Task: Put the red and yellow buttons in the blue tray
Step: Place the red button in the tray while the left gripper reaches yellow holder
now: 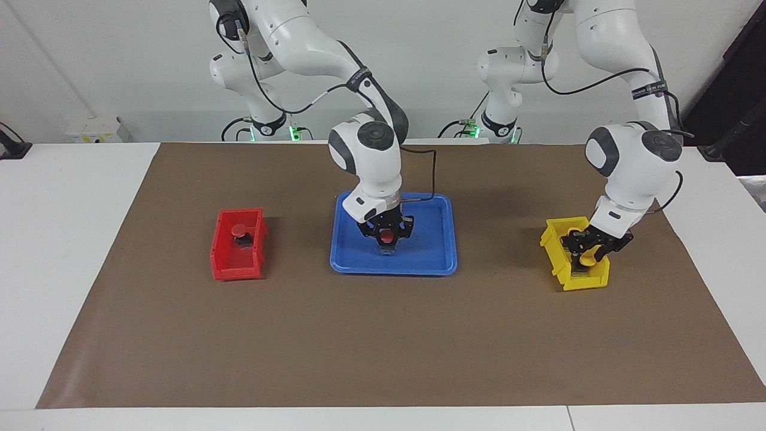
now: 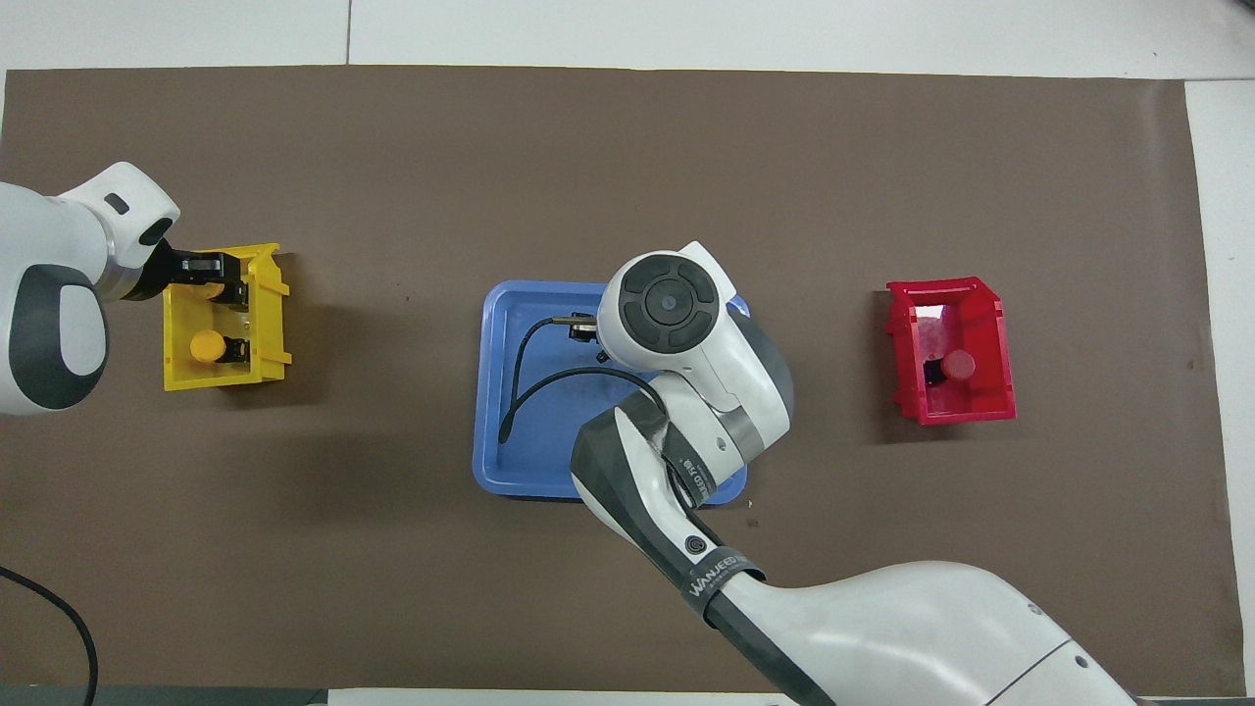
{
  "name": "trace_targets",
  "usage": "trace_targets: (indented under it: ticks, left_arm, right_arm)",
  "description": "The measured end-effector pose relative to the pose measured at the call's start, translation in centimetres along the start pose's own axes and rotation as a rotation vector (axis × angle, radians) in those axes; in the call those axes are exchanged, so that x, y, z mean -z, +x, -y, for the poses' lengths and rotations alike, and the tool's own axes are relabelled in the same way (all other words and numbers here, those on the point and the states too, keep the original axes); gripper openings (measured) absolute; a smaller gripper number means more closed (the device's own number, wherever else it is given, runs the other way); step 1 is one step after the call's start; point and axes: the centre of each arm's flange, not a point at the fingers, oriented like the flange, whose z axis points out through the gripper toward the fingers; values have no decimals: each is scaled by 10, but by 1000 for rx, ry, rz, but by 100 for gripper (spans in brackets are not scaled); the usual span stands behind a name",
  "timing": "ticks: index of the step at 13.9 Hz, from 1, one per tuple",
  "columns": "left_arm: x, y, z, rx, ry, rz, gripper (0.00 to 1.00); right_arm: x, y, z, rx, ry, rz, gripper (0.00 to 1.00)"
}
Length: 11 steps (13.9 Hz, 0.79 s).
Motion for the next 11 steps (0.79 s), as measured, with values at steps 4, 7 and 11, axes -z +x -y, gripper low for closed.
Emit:
trace_targets:
  ticks: [4,7,11]
  left_arm:
    - [-2,0,4,7,2,-3,61]
    - [-5,0,4,8,3,-3,61]
    - [-6,0,7,14,4,-5,61]
  right_arm:
    - [-6,-3,-2,-2,1,-3,53]
    - [-2,1,-1,0,7,-19,85]
    - [65,48,-40,15,-67,-49,93]
